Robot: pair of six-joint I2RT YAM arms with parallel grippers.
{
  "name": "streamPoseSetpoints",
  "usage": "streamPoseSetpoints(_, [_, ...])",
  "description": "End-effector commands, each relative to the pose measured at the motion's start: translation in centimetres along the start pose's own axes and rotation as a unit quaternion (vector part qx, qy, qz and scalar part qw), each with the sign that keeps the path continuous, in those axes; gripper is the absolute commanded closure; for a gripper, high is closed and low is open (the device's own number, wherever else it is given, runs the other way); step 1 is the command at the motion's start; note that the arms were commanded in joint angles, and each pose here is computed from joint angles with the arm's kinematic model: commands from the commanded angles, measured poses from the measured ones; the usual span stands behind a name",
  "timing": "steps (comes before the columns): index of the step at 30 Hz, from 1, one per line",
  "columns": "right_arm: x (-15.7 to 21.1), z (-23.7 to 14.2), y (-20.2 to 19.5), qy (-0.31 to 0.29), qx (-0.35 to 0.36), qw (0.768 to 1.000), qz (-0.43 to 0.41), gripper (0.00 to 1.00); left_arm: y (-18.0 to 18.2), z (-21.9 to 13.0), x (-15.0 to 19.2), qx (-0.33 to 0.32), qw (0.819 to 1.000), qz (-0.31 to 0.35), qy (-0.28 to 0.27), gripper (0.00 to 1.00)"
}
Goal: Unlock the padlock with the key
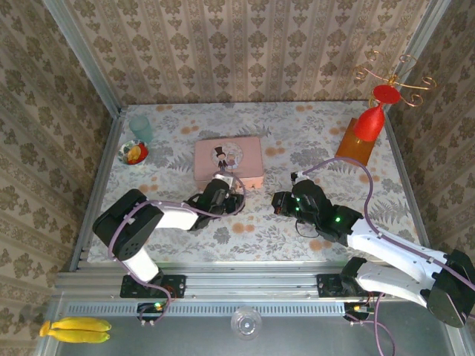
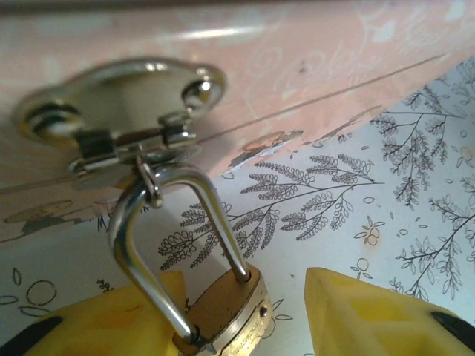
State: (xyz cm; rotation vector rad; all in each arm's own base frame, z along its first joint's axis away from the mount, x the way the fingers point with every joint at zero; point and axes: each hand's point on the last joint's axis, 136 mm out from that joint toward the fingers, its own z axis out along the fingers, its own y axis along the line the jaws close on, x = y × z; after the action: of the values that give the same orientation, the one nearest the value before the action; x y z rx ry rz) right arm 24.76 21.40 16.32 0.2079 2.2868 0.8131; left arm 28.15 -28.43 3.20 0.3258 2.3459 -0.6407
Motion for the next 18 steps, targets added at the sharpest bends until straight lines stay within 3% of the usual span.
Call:
streamPoseSetpoints(1, [-0.8, -0.1, 0.5, -0.020, -0.006, 1.000, 0.008, 1.00, 1.2, 0.1, 0.7, -0.035, 0.999, -0.011, 0.019, 0.57])
streamPoseSetpoints(10, [-0.6, -0.1, -0.1, -0.017, 0.009, 1.000, 0.015, 1.00, 0.6, -0.3, 0.3, -0.040, 0.997, -0.047, 0.039, 0.73])
streamPoseSetpoints(18, [-0.3, 0.5, -0.3, -0.010, 0.015, 1.000, 0.021, 1.00, -1.0, -1.9, 0.0, -0.036, 0.995, -0.079, 0.055, 0.78])
